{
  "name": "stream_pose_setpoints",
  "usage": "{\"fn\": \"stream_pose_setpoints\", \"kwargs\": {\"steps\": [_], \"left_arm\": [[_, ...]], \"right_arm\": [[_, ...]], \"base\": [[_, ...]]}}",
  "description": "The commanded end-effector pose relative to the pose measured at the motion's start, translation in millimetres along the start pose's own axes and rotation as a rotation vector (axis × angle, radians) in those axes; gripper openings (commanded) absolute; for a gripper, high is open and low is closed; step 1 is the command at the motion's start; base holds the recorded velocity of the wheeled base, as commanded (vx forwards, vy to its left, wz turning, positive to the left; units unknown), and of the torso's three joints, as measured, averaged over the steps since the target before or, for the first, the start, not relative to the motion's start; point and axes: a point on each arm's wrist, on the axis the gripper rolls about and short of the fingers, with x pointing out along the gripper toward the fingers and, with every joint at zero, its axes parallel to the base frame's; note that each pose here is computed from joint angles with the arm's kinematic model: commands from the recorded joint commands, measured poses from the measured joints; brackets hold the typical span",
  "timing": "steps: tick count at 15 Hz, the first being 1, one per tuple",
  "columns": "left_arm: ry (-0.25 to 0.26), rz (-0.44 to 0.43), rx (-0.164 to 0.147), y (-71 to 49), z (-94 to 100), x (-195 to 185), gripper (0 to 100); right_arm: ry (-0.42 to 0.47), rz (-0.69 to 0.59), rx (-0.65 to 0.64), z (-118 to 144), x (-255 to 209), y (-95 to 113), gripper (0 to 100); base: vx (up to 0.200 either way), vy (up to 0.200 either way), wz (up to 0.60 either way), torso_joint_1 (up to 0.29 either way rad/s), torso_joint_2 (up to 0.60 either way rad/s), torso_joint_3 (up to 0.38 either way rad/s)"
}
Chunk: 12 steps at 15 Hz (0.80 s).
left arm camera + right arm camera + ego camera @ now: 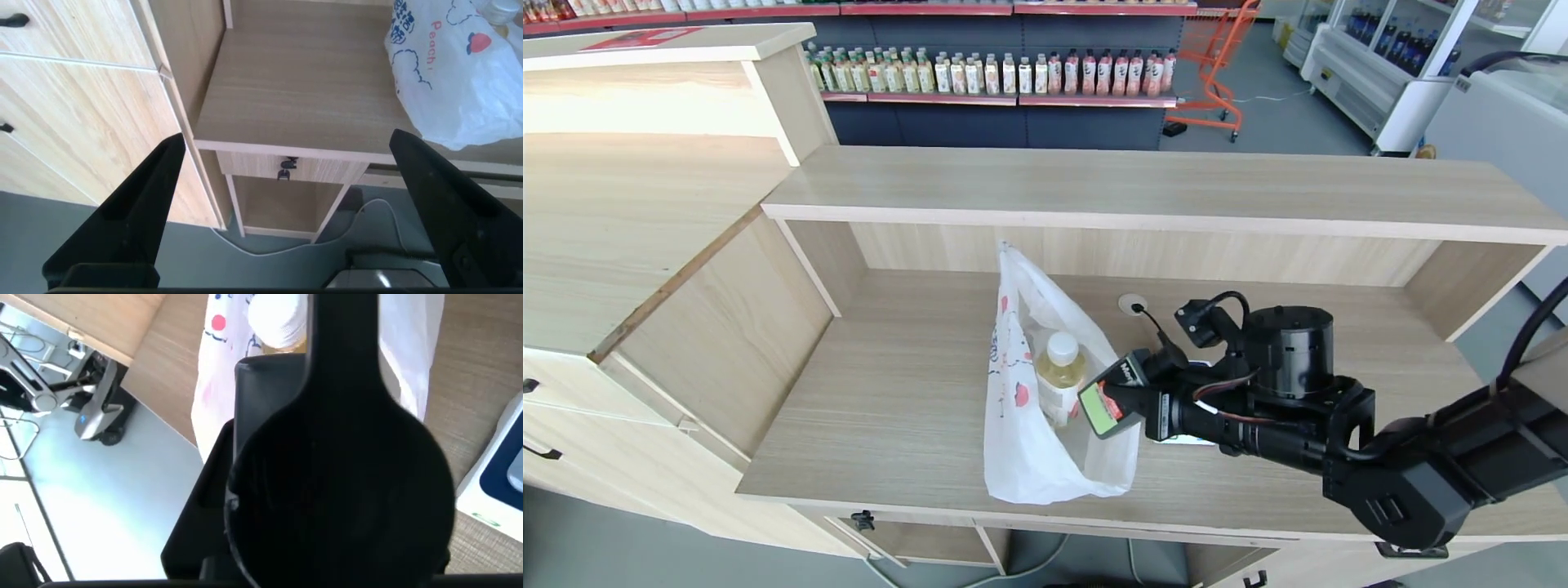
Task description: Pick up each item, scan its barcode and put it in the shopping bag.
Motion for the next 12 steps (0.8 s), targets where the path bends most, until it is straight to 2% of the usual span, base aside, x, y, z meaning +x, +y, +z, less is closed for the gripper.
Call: {"fn": "stream_pose_setpoints", "kwargs": {"steps": [1, 6, 12], "left_arm": [[0.0, 0.001, 0.0, 0.0, 0.0, 0, 100], [0.0, 0.001, 0.0, 0.0, 0.0, 0, 100], [0.0, 0.001, 0.0, 0.0, 0.0, 0, 100]], "right_arm": [[0.073, -0.019, 0.013, -22, 13, -9, 0], [0.133, -0.029, -0.031, -41, 34, -19, 0], [0.086, -0.013, -0.08, -39, 80, -27, 0]], "base": [[0.0, 0.0, 0.0, 0.0, 0.0, 0.0], [0.0, 0.0, 0.0, 0.0, 0.0, 0.0], [0.0, 0.0, 0.0, 0.0, 0.0, 0.0]]}}
